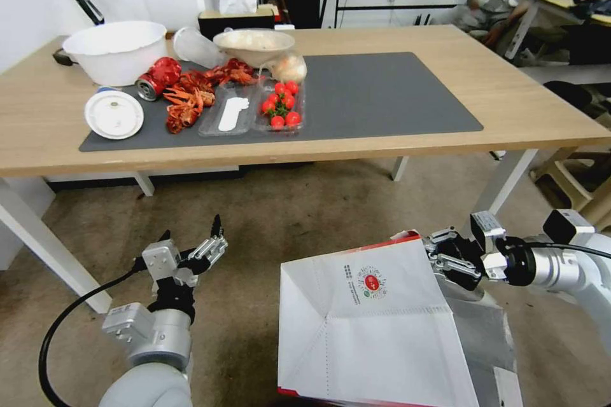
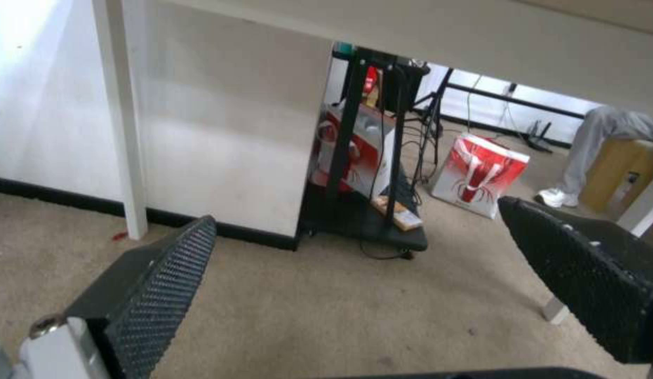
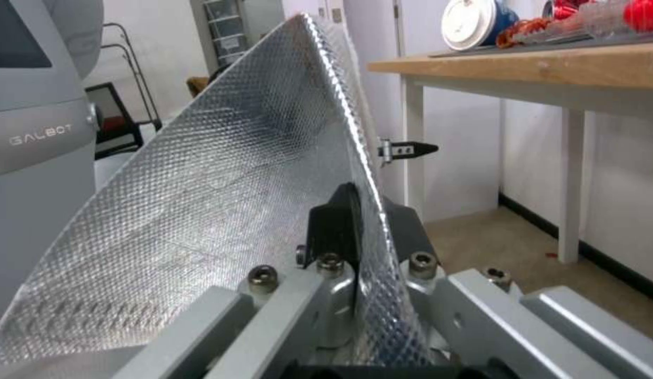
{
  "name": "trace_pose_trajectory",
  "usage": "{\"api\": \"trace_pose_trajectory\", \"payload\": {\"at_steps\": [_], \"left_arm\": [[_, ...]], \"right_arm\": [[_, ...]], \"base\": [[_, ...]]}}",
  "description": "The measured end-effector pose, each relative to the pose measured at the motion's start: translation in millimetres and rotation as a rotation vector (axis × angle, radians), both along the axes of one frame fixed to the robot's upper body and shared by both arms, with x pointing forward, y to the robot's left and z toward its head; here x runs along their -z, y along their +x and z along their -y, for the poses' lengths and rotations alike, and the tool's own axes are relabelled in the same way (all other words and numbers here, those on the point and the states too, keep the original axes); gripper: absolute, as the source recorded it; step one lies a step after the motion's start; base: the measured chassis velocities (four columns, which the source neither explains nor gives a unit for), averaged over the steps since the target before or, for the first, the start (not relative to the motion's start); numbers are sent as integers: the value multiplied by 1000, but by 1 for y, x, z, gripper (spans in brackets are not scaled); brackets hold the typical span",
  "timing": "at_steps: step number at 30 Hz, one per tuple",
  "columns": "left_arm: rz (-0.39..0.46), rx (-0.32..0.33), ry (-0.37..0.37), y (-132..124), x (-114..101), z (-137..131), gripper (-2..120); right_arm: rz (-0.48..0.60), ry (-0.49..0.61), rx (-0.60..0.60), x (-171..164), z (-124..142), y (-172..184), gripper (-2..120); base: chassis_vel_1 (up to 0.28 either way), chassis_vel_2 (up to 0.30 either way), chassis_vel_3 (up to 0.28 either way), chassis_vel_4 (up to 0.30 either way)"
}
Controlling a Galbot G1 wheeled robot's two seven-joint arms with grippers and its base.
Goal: Pick up the food delivery bag from the floor and place it on the table.
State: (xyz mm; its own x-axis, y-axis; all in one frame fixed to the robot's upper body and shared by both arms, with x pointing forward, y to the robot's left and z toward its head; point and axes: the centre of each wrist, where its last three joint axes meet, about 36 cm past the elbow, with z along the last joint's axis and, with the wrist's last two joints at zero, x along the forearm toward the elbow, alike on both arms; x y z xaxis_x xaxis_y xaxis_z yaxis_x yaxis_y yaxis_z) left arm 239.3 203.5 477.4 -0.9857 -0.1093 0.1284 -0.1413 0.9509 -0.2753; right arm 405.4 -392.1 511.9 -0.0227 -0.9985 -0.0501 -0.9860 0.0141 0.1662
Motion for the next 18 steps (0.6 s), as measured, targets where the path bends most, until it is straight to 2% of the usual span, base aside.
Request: {"api": "trace_pose_trajectory", "payload": {"at_steps": [18], "left_arm": [[2,-3,0,-1,-2,0,100]], "right_arm": [[3,1,-4,-1,-1,0,0]], "base": [[0,0,0,0]]}}
